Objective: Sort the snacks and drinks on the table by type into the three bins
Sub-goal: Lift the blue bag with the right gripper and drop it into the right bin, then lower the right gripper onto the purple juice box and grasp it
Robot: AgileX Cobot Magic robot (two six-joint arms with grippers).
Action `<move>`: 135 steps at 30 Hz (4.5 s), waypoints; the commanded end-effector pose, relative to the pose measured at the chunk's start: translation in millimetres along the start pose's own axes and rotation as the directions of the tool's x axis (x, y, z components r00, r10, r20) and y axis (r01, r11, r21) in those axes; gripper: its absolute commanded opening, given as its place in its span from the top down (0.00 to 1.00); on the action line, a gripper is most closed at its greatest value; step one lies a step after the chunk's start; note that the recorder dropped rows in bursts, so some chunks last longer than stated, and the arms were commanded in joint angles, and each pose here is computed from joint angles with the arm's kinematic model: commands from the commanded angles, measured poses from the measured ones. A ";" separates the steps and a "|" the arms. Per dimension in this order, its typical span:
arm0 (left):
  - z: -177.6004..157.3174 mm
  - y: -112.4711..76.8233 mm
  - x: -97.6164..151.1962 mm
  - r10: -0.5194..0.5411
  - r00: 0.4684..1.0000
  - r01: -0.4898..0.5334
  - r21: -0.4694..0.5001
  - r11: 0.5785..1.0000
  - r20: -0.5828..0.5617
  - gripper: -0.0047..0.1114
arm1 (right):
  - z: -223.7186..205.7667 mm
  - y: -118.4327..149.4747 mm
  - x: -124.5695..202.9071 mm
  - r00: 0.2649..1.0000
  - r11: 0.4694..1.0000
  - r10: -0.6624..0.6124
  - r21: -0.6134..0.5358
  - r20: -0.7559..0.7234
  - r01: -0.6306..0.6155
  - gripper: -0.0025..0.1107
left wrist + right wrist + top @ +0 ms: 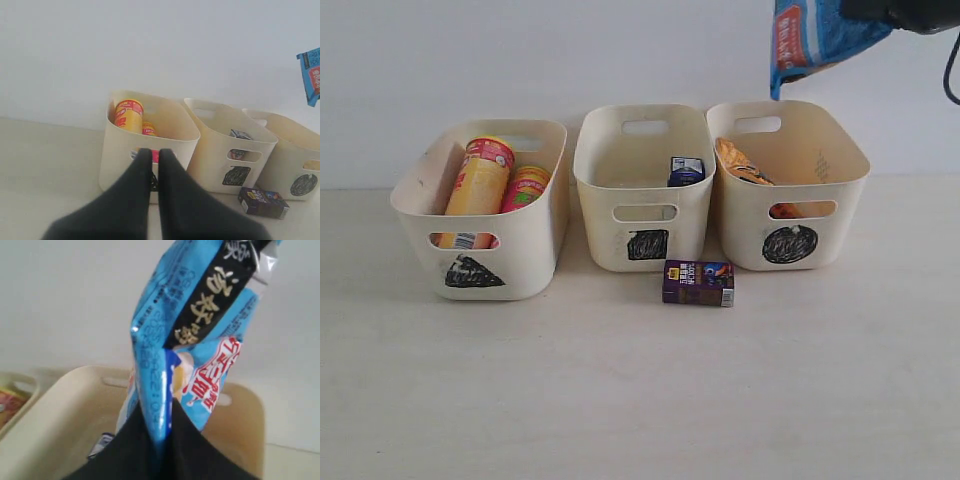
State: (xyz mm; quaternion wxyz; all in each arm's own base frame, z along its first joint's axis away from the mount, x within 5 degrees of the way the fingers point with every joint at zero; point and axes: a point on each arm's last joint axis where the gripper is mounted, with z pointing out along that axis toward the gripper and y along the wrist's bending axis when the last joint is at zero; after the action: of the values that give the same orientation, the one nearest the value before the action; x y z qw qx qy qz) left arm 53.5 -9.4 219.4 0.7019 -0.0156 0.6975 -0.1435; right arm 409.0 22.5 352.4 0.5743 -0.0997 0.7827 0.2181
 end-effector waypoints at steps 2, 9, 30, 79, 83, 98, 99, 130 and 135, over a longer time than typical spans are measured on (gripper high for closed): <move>0.0 0.2 0.5 0.007 1.000 -0.007 -0.001 1.000 0.006 0.92 | -4.3 -15.0 -8.3 0.992 0.978 -0.117 0.181 0.050 0.106 0.98; 0.0 0.2 0.5 0.007 1.000 -0.007 -0.001 1.000 0.006 0.92 | 19.1 -31.0 18.7 0.989 0.973 -0.142 0.177 -0.033 0.146 0.98; 0.0 0.3 0.7 0.006 1.000 -0.006 -0.002 1.000 0.003 0.92 | 29.8 -28.6 31.5 0.991 0.990 -0.113 0.077 -0.070 0.119 0.72; -0.1 -1.1 -2.9 -0.084 0.996 0.083 0.017 0.996 0.042 0.92 | -27.0 118.0 134.1 0.478 0.772 -0.549 -0.198 -0.686 0.603 0.98; -0.1 -1.1 -2.9 -0.084 0.996 0.083 0.017 0.996 0.042 0.92 | -21.4 136.9 134.4 0.518 0.845 -0.517 -0.310 -0.682 0.436 0.98; -0.1 -1.1 -2.8 -0.084 0.996 0.083 0.017 0.996 0.040 0.92 | 35.0 130.7 171.3 0.488 0.821 -0.563 -0.382 -0.667 0.424 0.39; -0.1 -1.1 -2.8 -0.084 0.996 0.083 0.017 0.996 0.040 0.92 | 39.6 129.5 173.9 0.495 0.815 -0.571 -0.380 -0.655 0.438 0.33; -0.1 -0.8 -1.9 -0.084 0.996 0.083 0.013 0.996 0.031 0.92 | 128.1 132.0 226.6 0.397 0.664 -0.732 -0.449 -0.553 0.599 0.31; -0.1 -0.8 -1.8 -0.084 0.996 0.083 0.013 0.996 0.030 0.92 | 131.0 129.6 236.9 0.416 0.706 -0.691 -0.427 -0.591 0.565 0.31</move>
State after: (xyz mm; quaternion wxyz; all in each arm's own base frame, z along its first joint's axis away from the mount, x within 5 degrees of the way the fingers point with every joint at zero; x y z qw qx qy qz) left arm 53.3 -9.8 222.5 0.7076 -0.0376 0.6842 -0.1726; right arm 391.8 218.2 132.0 0.2558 -0.5181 0.8161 -0.0122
